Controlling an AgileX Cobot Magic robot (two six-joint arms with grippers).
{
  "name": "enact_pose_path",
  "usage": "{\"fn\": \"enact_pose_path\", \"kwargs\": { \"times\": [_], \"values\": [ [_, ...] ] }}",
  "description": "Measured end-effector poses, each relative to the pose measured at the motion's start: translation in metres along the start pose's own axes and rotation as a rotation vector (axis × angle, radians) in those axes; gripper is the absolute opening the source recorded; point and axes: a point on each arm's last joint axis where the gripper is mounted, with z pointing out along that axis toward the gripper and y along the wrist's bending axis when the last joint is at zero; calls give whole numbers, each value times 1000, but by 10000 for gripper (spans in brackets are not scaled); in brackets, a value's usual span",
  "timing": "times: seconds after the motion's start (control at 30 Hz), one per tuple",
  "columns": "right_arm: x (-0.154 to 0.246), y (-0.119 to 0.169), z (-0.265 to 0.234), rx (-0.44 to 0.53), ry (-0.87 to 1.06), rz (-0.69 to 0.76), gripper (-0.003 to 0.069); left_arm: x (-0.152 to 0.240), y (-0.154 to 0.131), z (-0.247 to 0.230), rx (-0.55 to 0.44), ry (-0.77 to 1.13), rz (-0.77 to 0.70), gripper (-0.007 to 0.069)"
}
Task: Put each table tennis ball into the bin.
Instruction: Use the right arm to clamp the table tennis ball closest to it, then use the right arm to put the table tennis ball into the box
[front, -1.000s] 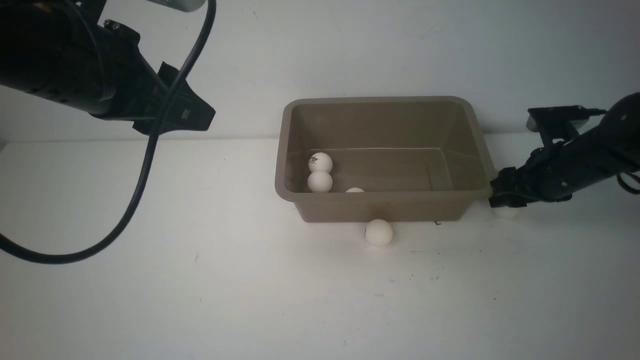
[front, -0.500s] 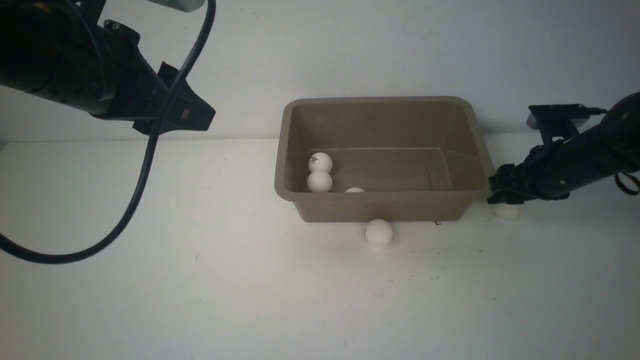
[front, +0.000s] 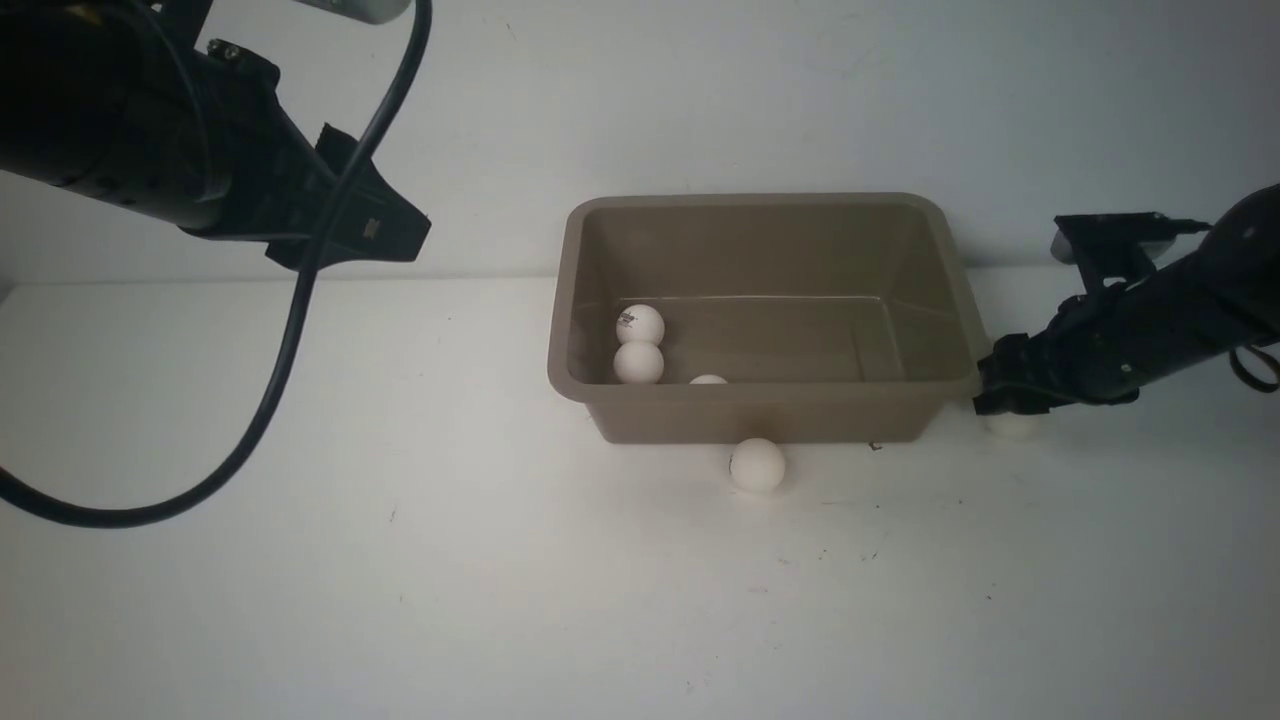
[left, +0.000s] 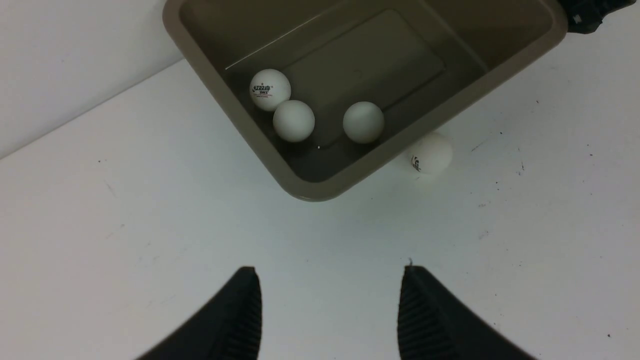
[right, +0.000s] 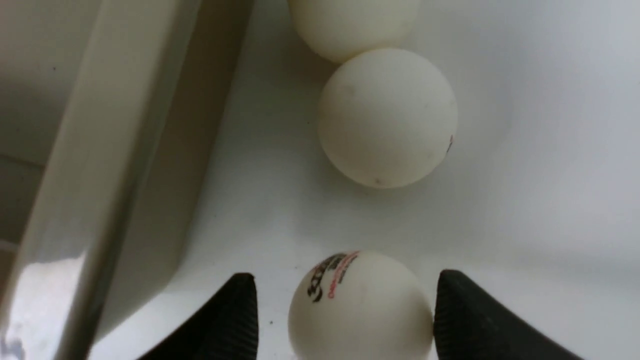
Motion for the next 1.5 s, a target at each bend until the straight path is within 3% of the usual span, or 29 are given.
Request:
{"fn": "enact_pose_path", "kwargs": {
  "times": [0.37,0.6,0.9,1.3,1.43,1.5],
  "values": [
    [2,0,0,-2,24,-20,429,0,0,0,0,0,0,342],
    [2,-1,0,9,23,-35,325,0,0,0,0,0,0,342],
    [0,-6,-1,59,4,-92,324,0,0,0,0,0,0,342],
    [-22,-3,-79,102,-129,-115,324,0,0,0,-1,0,0,342],
    [-33,10,-104,41,-221,-120,324,0,0,0,0,1,0,342],
    [-42,24,-108,-66,-265,-156,324,0,0,0,0,1,0,342]
  ]
}}
